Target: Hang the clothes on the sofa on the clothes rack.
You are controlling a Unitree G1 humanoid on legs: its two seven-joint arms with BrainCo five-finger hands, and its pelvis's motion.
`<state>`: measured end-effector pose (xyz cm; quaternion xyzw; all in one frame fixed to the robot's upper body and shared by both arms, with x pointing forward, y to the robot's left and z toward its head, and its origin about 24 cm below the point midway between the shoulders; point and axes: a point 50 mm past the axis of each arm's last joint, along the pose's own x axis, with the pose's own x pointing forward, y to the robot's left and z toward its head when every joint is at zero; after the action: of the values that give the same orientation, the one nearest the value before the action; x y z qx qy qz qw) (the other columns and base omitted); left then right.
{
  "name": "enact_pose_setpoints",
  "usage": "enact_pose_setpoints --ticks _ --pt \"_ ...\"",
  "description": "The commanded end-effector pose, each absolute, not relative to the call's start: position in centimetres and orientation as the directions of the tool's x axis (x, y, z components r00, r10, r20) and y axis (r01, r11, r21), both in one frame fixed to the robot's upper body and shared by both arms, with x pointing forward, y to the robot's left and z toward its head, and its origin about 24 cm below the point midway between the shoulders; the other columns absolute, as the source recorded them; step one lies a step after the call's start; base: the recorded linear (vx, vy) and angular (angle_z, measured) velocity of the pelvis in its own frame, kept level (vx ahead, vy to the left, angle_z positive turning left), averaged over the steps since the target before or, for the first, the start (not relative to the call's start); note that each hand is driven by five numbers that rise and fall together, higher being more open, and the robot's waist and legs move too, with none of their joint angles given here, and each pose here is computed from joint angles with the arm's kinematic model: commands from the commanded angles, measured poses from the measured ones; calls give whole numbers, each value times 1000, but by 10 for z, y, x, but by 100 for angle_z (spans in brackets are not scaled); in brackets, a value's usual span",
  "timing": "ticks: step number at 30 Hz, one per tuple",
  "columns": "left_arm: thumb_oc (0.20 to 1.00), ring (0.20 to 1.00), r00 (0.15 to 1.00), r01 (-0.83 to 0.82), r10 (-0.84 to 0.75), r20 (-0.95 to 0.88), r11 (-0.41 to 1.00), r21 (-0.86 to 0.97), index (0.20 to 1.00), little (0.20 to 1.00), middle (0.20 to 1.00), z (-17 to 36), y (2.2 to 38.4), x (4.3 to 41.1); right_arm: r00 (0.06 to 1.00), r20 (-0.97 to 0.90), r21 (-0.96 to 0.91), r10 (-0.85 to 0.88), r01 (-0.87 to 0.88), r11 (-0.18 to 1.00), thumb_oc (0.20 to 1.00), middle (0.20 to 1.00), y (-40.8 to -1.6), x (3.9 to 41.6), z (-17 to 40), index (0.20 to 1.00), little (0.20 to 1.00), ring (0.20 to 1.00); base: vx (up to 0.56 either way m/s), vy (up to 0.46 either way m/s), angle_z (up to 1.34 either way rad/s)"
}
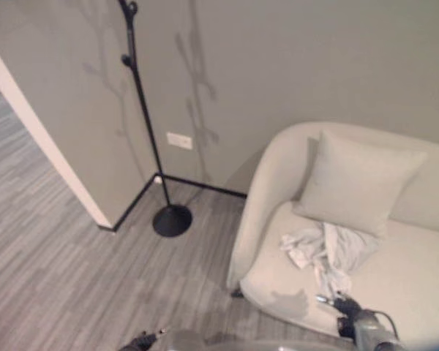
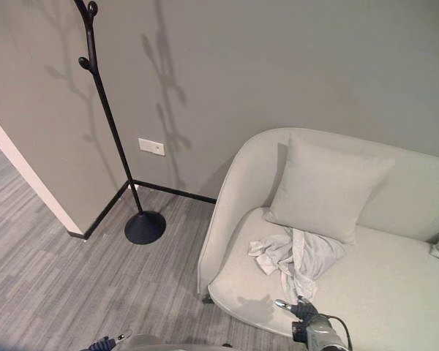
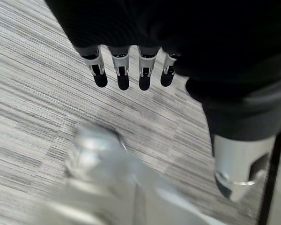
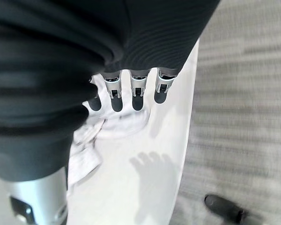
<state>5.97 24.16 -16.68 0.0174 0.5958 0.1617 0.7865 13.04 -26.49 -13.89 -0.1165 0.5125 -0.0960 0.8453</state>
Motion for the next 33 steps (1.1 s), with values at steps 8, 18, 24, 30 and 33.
enact_pose_setpoints --ticks 8,18,24,30,33 --pt "1000 1000 174 -158 326 -929 941 301 1000 1000 1000 -165 256 42 524 -803 -351 -283 -33 936 1000 1000 -251 129 -137 1000 1000 1000 142 -14 -26" --pt "1000 1000 454 65 246 -856 949 307 1000 1000 1000 -153 239 115 806 -391 -698 -445 55 714 1000 1000 -301 181 -49 1000 1000 1000 -46 4 -53" --pt "1000 1000 516 -21 294 -805 943 331 1000 1000 1000 -141 257 132 854 -324 -753 -406 28 658 1000 1000 -303 199 -33 1000 1000 1000 48 -172 -118" --pt "1000 1000 533 1 256 -806 953 303 1000 1000 1000 -144 239 137 908 -274 -801 -316 -34 598 1000 1000 -299 224 -16 1000 1000 1000 126 -312 -80" --pt "1000 1000 566 17 229 -792 957 288 1000 1000 1000 -141 228 152 929 -261 -821 -261 -71 567 1000 1000 -291 249 -8 1000 1000 1000 65 -163 -78"
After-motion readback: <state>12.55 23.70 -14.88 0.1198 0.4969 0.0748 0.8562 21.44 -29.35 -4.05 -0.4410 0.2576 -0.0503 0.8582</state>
